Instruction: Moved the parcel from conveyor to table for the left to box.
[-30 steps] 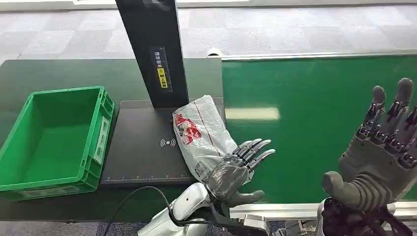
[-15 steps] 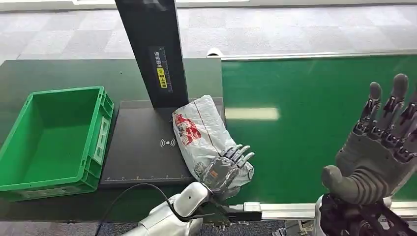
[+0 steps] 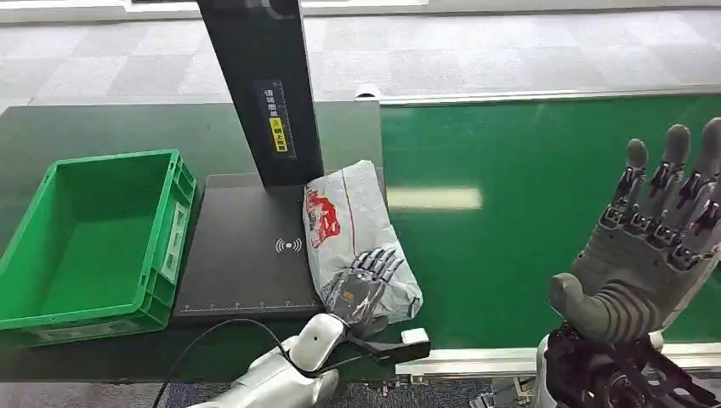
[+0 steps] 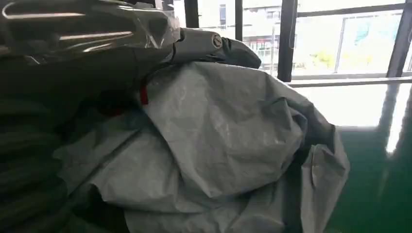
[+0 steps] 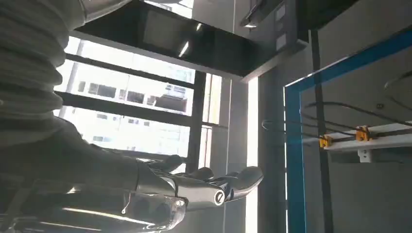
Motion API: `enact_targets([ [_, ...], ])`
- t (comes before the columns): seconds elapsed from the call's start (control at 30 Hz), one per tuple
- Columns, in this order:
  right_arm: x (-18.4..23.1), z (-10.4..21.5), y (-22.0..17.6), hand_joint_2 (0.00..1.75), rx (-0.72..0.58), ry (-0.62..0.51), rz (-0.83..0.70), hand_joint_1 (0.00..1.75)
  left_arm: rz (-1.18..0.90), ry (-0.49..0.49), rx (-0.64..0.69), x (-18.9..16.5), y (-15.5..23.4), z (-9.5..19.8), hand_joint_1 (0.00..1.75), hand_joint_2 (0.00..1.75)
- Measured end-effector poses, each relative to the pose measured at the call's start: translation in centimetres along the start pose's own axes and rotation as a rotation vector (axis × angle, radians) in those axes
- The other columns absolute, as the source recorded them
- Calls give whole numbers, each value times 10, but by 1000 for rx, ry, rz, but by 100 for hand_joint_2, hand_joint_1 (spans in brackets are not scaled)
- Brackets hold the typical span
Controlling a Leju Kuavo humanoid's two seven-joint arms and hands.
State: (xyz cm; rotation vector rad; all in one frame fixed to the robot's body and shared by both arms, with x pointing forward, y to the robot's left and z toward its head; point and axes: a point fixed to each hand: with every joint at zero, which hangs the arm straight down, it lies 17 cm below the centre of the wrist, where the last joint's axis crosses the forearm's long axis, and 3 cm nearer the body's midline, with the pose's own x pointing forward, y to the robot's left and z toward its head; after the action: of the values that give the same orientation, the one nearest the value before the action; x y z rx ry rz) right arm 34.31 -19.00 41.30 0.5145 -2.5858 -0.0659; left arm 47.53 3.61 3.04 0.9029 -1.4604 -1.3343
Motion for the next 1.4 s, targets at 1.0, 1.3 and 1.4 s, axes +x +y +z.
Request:
enact_targets([
  [1.0, -12, 11, -12, 175, -7, 23, 8, 0, 774, -169, 314, 17, 119, -17, 175, 175],
  [1.3, -16, 26, -19, 175, -38, 50, 36, 0, 667, -207, 832, -32, 264, 19, 175, 175],
  [1.4, -17, 32, -19, 175, -44, 64, 43, 0, 587, -191, 944, -60, 297, 34, 175, 175],
])
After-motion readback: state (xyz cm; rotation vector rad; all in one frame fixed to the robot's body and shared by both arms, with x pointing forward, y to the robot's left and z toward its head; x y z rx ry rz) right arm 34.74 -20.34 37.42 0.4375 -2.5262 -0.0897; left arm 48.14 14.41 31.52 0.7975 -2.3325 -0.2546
